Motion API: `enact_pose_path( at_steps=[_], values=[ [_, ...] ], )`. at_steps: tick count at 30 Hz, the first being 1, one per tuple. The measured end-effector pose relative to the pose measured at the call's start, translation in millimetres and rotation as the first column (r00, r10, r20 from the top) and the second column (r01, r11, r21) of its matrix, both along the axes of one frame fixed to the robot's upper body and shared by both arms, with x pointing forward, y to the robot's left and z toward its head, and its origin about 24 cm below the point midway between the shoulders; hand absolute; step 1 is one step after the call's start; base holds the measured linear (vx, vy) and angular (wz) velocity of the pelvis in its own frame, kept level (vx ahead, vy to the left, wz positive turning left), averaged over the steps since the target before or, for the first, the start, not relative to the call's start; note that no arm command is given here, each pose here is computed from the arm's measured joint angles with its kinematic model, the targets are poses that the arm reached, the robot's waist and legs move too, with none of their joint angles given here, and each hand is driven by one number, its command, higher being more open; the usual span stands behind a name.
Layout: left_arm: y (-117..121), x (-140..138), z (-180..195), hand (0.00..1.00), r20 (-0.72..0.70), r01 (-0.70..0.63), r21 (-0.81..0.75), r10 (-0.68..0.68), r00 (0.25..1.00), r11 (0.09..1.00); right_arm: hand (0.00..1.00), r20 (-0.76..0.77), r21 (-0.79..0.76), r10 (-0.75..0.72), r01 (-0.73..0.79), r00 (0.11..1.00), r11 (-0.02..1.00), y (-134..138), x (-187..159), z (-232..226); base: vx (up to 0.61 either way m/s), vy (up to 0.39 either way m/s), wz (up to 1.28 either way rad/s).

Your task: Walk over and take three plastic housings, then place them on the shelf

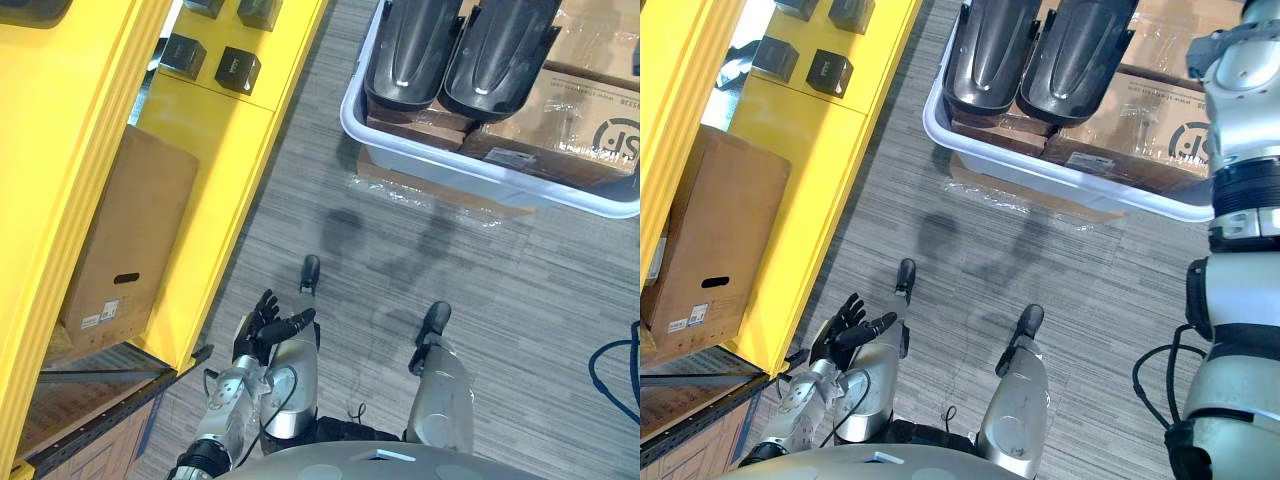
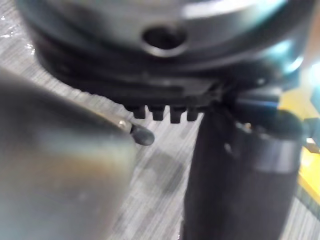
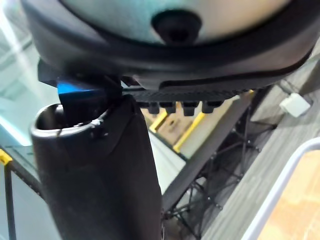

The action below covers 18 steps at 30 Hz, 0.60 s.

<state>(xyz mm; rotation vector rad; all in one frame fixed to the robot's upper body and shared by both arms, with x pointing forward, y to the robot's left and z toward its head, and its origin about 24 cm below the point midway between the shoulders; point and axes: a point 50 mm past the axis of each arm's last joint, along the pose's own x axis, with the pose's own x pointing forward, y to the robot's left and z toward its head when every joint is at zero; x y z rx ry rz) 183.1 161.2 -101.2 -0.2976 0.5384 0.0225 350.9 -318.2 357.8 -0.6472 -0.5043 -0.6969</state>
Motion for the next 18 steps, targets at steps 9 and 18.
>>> enact_pose_path(
  at_steps=[9,18],
  values=[
    [2.9,1.8,2.2,1.0,0.022,-0.019,0.01,0.019,1.0,1.0,1.0,-0.162,0.052,0.014,-0.006,0.987,0.999,5.0,20.4,-31.7,-0.02,-0.051,0.12],
    [6.4,1.5,2.0,1.0,0.02,-0.026,0.024,0.026,0.999,0.999,1.0,-0.293,0.034,-0.045,0.058,0.955,0.998,2.2,26.6,-49.6,0.0,-0.044,0.09]
  ],
)
